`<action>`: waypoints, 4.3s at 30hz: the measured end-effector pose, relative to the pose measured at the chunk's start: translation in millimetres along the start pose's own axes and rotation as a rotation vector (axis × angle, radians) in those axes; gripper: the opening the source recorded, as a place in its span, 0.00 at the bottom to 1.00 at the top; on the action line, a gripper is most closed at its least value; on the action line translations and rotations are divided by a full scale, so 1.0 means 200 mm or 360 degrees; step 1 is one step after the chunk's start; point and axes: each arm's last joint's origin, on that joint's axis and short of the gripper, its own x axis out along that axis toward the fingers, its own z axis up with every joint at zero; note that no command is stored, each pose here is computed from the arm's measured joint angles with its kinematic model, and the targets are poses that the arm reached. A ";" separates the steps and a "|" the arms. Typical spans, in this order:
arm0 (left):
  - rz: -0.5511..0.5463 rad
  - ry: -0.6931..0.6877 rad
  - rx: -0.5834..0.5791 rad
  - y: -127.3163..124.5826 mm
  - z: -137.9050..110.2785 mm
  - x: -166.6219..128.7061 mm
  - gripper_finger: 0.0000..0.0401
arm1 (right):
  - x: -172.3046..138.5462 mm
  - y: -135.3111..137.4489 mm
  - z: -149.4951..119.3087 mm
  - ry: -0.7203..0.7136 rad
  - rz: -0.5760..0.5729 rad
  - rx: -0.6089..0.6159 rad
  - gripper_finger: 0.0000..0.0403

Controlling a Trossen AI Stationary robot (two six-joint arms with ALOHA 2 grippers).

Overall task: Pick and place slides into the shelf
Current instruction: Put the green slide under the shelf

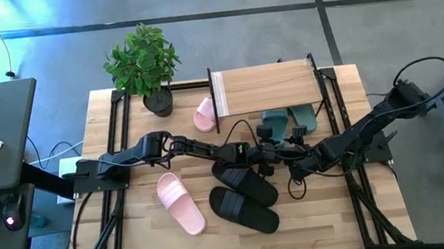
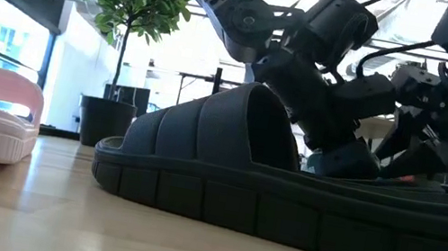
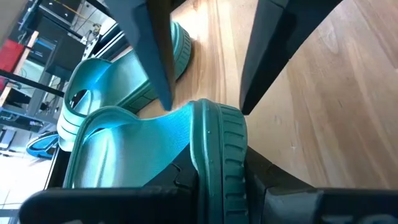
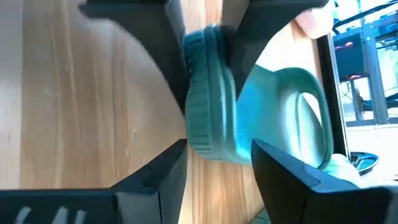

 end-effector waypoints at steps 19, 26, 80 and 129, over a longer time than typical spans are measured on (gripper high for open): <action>-0.0028 -0.0015 0.0004 -0.01 0.00 0.00 0.12 | 0.01 0.00 0.04 -0.0072 0.0103 0.0038 0.38; -0.0033 -0.0019 0.0000 -0.01 0.00 -0.01 0.12 | 0.02 -0.01 0.04 -0.0064 0.0093 0.0052 0.23; -0.0738 0.0290 0.0135 0.11 0.08 -0.39 0.39 | 0.00 -0.11 0.01 0.0343 0.0023 0.0340 0.00; -0.0553 0.0606 0.0443 0.31 0.03 -0.68 0.02 | -0.23 -0.26 -0.05 0.0029 0.0529 0.1160 0.00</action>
